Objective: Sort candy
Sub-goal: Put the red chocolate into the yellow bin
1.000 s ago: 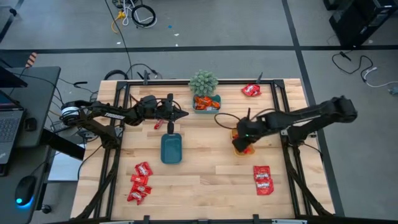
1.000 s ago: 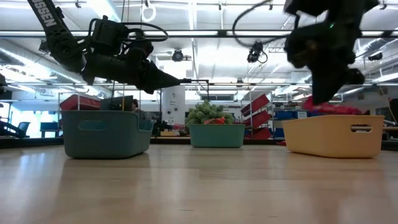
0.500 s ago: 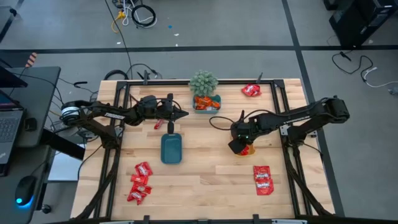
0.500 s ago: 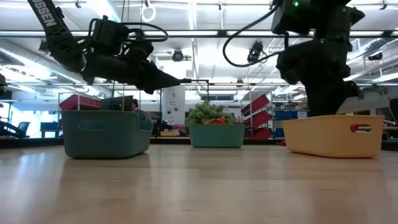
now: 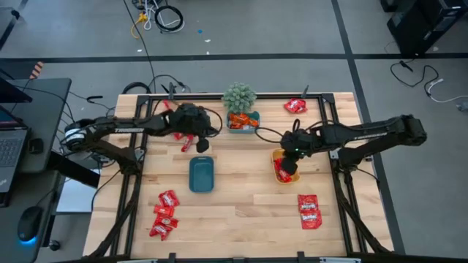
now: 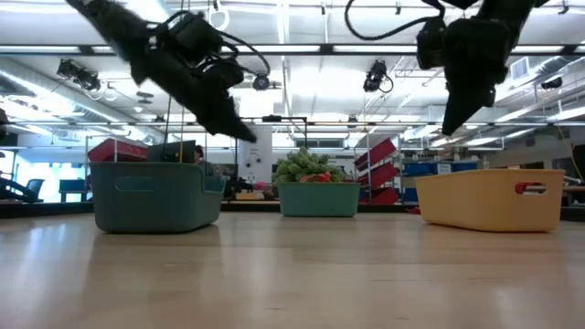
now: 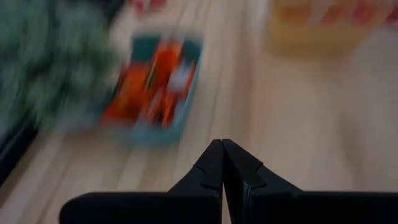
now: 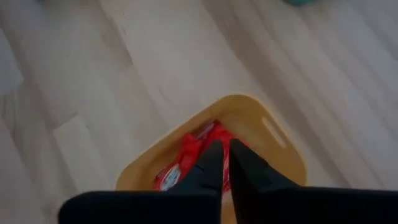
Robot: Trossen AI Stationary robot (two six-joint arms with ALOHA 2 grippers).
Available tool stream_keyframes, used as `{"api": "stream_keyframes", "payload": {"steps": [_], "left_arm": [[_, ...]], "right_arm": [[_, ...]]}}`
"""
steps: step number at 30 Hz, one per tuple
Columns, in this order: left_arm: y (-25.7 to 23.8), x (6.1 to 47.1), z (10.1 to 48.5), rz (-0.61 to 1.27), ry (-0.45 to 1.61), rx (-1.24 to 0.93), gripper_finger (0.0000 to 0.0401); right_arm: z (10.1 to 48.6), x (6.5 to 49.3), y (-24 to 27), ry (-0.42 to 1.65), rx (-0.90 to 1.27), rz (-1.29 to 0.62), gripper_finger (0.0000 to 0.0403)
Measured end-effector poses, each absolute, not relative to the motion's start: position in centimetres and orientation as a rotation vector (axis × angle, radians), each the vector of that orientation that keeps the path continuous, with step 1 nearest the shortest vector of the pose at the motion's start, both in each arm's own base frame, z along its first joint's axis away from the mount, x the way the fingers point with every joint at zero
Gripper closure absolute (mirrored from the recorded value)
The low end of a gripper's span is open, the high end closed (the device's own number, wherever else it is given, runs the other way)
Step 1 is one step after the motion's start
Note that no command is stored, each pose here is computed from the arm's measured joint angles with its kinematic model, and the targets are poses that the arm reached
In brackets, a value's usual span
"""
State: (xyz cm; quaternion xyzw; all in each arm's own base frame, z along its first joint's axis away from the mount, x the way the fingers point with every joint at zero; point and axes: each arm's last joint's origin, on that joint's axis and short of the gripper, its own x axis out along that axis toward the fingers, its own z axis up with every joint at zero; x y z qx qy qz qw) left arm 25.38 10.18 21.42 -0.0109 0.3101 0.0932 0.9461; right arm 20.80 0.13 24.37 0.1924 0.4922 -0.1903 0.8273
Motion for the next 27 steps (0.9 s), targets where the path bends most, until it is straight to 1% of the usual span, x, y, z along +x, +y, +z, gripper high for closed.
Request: {"api": "stream_keyframes", "payload": {"steps": [4,8,18,21,24,27], "left_arm": [[10.2,24.4,22.5,0.271,0.908,-0.029,0.0396],[10.3,23.1,22.4,0.346,1.067,-0.084,0.0396],[12.4,19.6,20.0,0.448,1.25,-0.211,0.0396],[12.8,19.1,19.8,0.459,1.265,-0.219,0.0394],[12.7,19.0,19.7,0.418,1.292,-0.178,0.0377],[12.6,19.1,19.7,0.393,1.29,-0.169,0.0346]], "right_arm": [[23.9,20.0,0.1,0.982,0.389,-0.387,0.0362],[23.3,19.7,0.2,0.914,0.359,-0.36,0.035],[23.6,20.0,0.2,0.826,0.277,-0.318,0.0345],[23.7,20.1,0.2,0.814,0.261,-0.308,0.0343],[23.8,20.3,0.2,0.791,0.254,-0.299,0.0341],[24.0,20.5,0.2,0.77,0.248,-0.291,0.0341]]}}
